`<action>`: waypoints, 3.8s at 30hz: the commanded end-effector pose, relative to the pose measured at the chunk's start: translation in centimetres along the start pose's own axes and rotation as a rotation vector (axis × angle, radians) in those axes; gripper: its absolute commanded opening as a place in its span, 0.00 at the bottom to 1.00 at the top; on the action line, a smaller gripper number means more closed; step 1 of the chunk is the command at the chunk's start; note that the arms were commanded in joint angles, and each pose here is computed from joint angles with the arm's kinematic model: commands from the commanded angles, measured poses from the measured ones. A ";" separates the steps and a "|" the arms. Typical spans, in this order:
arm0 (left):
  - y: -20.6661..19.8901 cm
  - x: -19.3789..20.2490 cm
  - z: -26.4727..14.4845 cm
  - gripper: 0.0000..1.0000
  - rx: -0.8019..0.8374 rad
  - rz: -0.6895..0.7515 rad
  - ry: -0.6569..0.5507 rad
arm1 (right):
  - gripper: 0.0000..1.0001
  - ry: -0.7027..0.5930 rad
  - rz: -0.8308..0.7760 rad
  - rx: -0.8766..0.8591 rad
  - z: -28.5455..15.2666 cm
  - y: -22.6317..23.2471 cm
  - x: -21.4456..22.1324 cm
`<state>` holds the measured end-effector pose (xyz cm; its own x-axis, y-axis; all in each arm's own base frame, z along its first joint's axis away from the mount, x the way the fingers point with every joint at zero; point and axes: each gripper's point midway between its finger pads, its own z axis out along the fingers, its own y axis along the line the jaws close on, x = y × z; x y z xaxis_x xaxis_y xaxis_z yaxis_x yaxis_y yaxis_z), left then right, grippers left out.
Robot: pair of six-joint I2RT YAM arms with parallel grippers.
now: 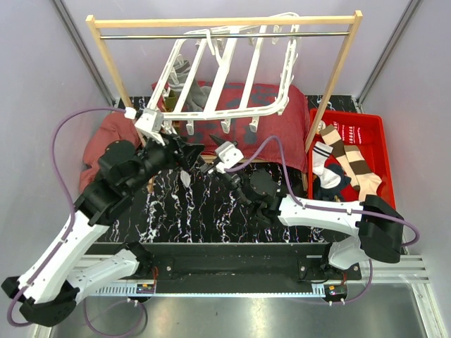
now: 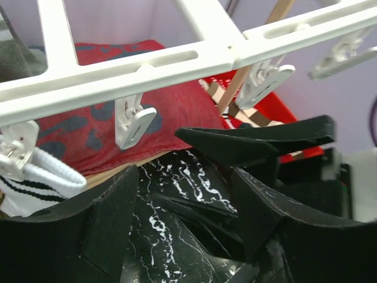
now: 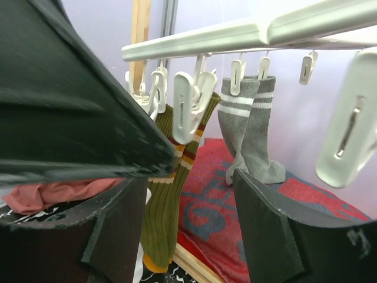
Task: Clip the socks to the hanger
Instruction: Open the clamp at the hanger.
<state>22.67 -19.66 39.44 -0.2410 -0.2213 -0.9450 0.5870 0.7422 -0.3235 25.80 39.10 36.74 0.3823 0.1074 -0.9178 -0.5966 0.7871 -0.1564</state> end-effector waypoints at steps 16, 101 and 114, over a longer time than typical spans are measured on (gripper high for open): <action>3.3 -5.2 2.4 0.57 -0.338 0.138 -0.205 | 0.67 -0.081 0.080 0.046 -0.9 -1.1 -0.9; -3.5 -3.2 1.9 0.00 0.280 0.000 -0.178 | 0.57 -0.151 0.483 -0.376 -1.1 -0.8 -6.1; -4.3 -2.9 2.0 0.00 0.338 -0.041 -0.172 | 0.49 -0.177 0.544 -0.430 -1.1 -1.4 -7.2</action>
<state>23.61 -22.71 42.07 -0.1596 -0.3404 -0.9266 0.7557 0.5619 -0.3366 23.87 37.51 39.74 0.0240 0.4660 -0.8844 -0.9263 0.3431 0.1556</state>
